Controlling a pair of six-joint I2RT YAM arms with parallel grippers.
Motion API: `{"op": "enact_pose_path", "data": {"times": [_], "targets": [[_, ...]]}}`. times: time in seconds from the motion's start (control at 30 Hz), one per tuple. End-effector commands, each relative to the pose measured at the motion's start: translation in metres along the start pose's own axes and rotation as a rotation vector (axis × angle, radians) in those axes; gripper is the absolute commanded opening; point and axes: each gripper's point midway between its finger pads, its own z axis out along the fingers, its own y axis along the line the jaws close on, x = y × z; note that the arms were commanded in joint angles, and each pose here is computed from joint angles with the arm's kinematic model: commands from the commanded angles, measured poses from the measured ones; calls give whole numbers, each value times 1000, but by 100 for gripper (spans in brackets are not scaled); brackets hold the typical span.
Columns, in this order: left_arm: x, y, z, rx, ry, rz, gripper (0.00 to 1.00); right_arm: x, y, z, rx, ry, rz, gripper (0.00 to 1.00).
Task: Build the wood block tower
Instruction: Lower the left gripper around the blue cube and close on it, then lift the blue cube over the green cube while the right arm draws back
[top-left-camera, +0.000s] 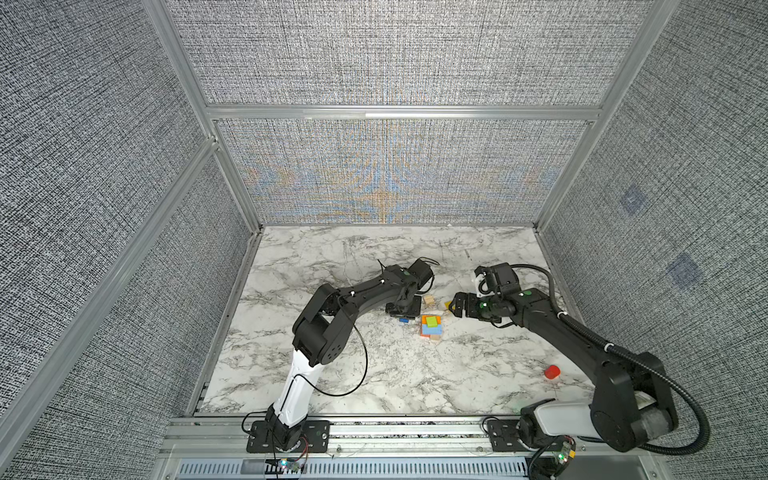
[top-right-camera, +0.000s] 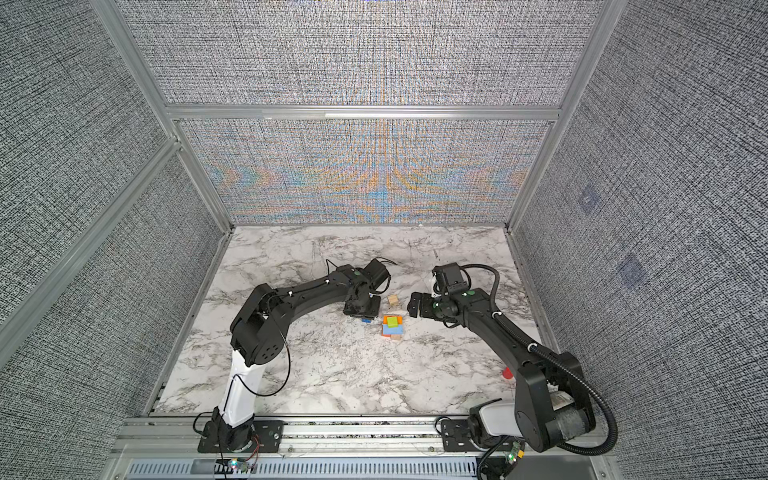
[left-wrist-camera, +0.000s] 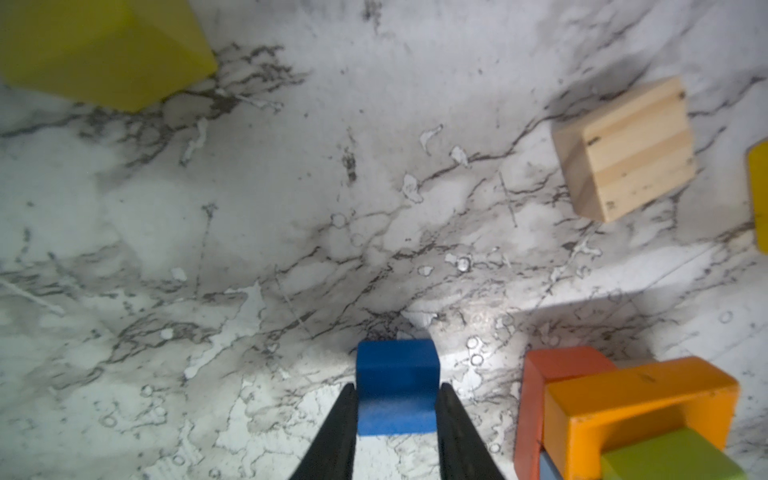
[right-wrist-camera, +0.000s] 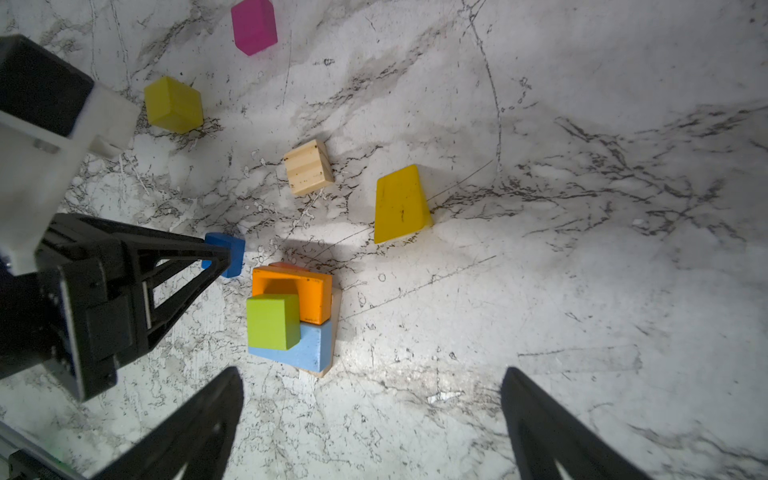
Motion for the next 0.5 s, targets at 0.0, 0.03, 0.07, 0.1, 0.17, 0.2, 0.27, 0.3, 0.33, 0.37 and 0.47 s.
{"op": "enact_pose_path", "data": {"times": [0.0, 0.03, 0.07, 0.1, 0.17, 0.2, 0.27, 0.3, 0.33, 0.37, 0.47], "targets": [[2, 2, -3, -11, 6, -1, 32, 0, -2, -1, 7, -4, 7, 99], [2, 3, -3, -14, 7, -2, 32, 0, -1, -1, 7, -4, 6, 99], [3, 3, -4, -15, 6, 1, 34, -1, -1, -1, 7, -4, 7, 99], [3, 3, -4, -18, 6, 2, 36, 0, -2, 0, 7, -1, 7, 99], [2, 4, -4, -23, 5, 1, 42, 0, -1, -1, 5, -2, 7, 99], [3, 4, -4, -24, 7, 3, 44, 0, -2, -1, 6, -2, 8, 99], [3, 4, -2, -28, 10, 3, 46, 0, -1, -1, 5, -3, 6, 99], [3, 4, -2, -31, 11, 4, 46, 1, -2, -1, 6, -2, 7, 99], [3, 4, -1, -35, 12, 5, 46, 1, -2, -2, 6, -3, 7, 99], [2, 4, -1, -34, 12, 6, 46, 1, -1, -2, 5, -3, 6, 99], [2, 3, 0, -34, 12, 7, 46, 1, -1, -3, 6, -4, 7, 99]]}}
